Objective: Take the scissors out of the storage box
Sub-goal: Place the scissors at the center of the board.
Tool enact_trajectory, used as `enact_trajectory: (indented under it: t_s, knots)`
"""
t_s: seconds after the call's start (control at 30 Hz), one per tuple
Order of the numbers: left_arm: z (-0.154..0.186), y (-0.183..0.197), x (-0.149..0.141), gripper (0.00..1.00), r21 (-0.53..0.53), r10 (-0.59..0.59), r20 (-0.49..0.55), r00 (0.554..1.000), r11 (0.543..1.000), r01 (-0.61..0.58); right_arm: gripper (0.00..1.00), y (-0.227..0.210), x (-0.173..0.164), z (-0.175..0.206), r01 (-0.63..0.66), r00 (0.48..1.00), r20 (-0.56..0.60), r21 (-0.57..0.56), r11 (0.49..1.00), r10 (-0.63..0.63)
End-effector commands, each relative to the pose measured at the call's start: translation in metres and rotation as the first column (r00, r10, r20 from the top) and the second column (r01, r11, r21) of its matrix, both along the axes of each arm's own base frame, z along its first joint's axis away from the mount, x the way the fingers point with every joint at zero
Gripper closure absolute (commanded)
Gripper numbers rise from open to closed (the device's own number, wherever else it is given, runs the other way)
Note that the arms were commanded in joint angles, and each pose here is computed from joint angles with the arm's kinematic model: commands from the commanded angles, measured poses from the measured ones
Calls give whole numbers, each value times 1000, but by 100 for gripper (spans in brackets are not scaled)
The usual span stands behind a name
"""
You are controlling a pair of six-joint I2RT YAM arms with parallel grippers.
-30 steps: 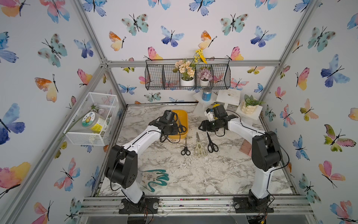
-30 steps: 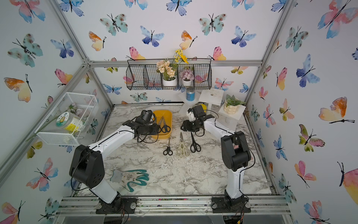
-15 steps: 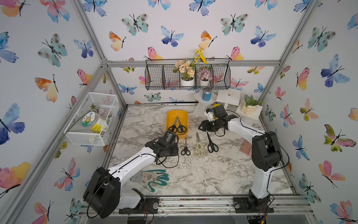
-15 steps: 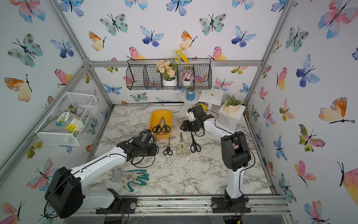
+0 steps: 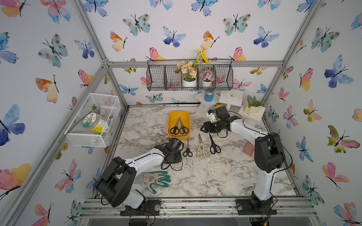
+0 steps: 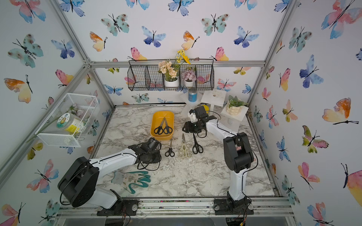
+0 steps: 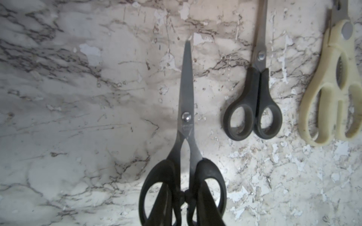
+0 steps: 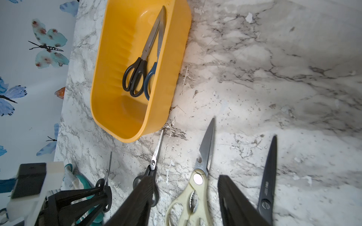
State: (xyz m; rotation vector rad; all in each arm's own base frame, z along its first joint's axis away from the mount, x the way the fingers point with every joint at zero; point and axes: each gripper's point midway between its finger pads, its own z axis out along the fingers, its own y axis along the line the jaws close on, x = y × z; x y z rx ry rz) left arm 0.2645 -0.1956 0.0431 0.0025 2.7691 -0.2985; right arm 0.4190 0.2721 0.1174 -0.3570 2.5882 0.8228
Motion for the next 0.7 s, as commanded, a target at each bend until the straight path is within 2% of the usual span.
enact_trajectory:
  t_s: [0.0,0.4,0.67]
  knots:
    - [2,-6,23,91,12,12,47,999,1000,-13,42,2,-9,10,-28,1000,12,13,1000,28]
    - [-16,6,44,91,49,12,5,1000,999,-12,42,0,-10,12,-26,1000,18,9,1000,26]
    - [-26,1,57,91,52,-3,-6,1000,999,3,42,2,-6,14,-24,1000,19,12,1000,24]
